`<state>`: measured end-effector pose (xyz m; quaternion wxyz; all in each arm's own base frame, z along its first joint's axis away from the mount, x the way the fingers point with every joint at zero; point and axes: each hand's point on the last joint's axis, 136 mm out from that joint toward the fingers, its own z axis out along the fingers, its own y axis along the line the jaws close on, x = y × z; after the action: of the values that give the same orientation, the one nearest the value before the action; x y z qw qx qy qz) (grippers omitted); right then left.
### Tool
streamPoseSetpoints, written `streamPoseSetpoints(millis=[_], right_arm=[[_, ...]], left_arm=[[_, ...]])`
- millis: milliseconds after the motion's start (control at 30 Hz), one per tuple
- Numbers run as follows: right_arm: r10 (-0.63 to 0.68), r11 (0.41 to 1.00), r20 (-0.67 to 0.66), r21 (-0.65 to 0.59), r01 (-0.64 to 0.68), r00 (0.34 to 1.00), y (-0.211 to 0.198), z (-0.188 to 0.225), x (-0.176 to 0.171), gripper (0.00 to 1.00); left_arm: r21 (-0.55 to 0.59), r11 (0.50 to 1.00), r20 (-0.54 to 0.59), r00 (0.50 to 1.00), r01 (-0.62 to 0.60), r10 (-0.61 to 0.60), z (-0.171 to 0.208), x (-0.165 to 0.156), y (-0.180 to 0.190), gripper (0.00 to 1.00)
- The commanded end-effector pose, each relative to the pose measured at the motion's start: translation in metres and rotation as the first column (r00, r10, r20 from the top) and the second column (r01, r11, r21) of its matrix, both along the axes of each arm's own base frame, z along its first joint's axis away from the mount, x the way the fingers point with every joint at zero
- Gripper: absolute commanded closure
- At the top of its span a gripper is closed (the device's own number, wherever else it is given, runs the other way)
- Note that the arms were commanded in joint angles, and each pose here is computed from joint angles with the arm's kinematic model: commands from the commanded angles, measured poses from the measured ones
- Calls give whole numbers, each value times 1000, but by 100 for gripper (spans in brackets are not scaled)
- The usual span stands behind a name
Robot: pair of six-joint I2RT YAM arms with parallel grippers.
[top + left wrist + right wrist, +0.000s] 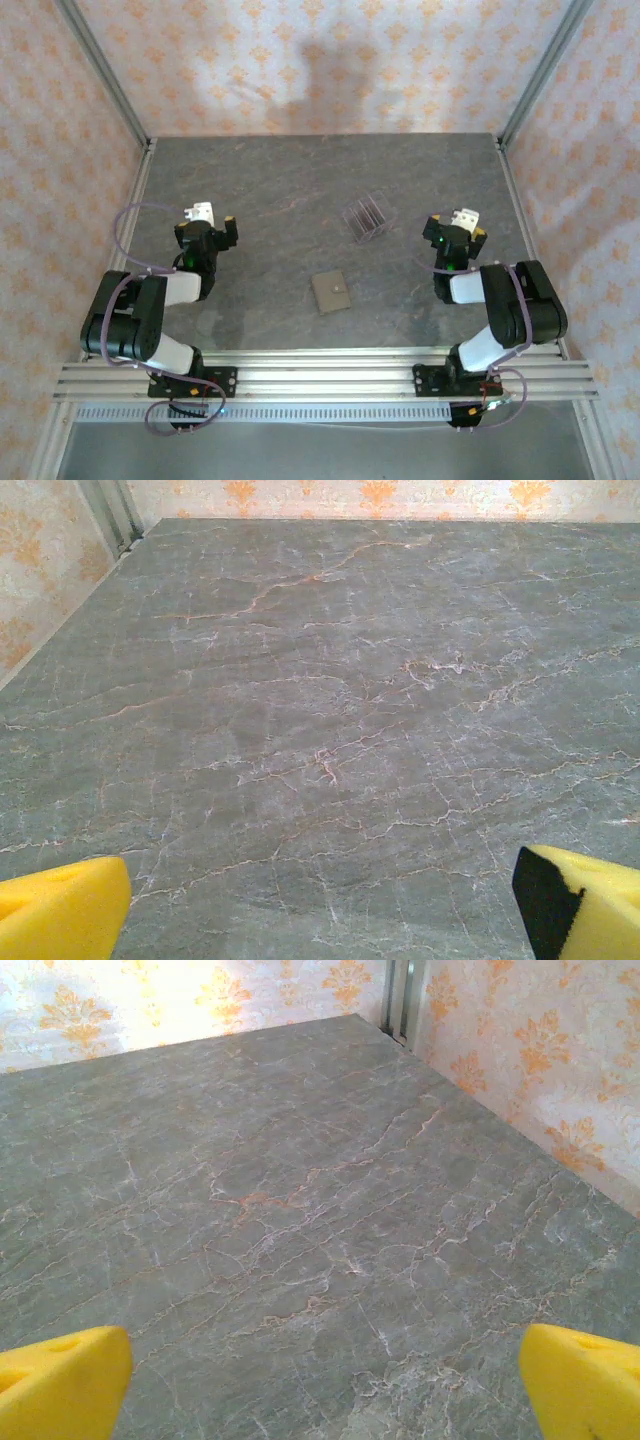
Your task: Put the credit cards into the card holder
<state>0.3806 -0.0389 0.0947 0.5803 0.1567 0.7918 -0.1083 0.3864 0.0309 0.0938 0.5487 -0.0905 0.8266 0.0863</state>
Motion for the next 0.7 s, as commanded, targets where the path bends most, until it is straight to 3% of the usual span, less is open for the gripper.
streamPoseSetpoints(millis=[0,667], right_arm=[[4,1000,20,-5,-4,1000,2,5,4,1],[1,1000,20,-5,-1,1000,1,5,3,1]], left_arm=[[12,1000,-5,1000,11,-11,2,6,-2,0],[10,1000,-6,1000,12,-12,1,5,-2,0]])
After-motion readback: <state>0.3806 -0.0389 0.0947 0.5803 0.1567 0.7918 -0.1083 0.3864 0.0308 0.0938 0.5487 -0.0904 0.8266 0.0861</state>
